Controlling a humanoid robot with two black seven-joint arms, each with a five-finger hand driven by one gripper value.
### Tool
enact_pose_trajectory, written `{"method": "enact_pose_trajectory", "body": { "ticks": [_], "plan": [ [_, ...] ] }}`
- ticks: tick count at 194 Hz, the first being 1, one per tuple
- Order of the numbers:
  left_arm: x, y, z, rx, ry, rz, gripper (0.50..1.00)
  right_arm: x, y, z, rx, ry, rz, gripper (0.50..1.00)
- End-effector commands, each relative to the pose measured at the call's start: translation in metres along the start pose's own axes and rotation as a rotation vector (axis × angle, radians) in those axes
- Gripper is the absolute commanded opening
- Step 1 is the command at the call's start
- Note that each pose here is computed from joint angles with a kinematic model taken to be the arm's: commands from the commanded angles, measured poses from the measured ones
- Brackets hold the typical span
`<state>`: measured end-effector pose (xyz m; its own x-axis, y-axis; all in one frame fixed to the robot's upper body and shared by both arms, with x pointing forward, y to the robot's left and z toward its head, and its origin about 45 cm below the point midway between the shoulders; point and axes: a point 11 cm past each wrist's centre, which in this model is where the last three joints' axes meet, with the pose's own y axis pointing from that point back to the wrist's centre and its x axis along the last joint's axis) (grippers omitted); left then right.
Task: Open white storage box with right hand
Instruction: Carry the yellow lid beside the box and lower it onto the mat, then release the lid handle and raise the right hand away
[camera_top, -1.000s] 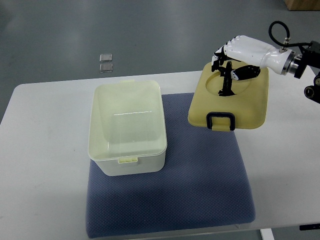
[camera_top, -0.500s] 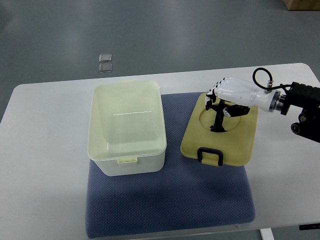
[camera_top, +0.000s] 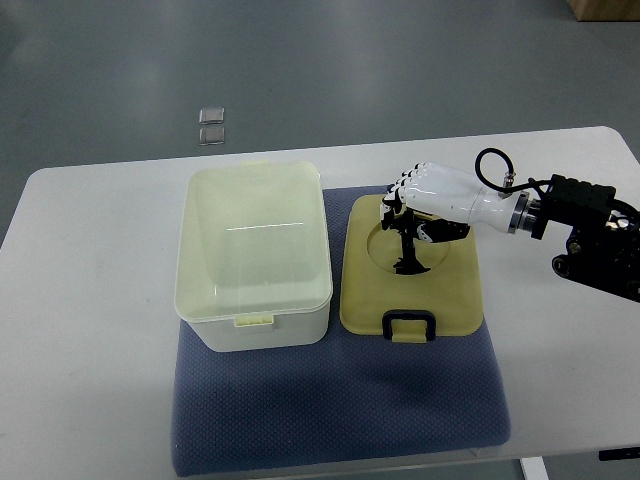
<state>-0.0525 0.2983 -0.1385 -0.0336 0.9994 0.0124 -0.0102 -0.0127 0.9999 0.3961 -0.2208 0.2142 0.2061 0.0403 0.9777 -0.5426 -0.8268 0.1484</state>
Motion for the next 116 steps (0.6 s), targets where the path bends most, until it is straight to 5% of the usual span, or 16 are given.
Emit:
{"method": "enact_pose_trajectory", "body": {
  "ticks": [1,27,116],
  "plan": [
    [0.000,0.000,0.000,0.000,0.000,0.000,1.000,-0.003,0.001,-0.001,-0.001,-0.006,-0.003,0.801],
    [0.000,0.000,0.000,0.000,0.000,0.000,1.000,-0.010,0.003,-0.002,-0.003,-0.019,-0.014,0.921],
    [0.001,0.000,0.000,0.000,0.000,0.002,1.000,0.001,0.018,0.014,-0.030,0.021,-0.078,0.928]
  ]
}}
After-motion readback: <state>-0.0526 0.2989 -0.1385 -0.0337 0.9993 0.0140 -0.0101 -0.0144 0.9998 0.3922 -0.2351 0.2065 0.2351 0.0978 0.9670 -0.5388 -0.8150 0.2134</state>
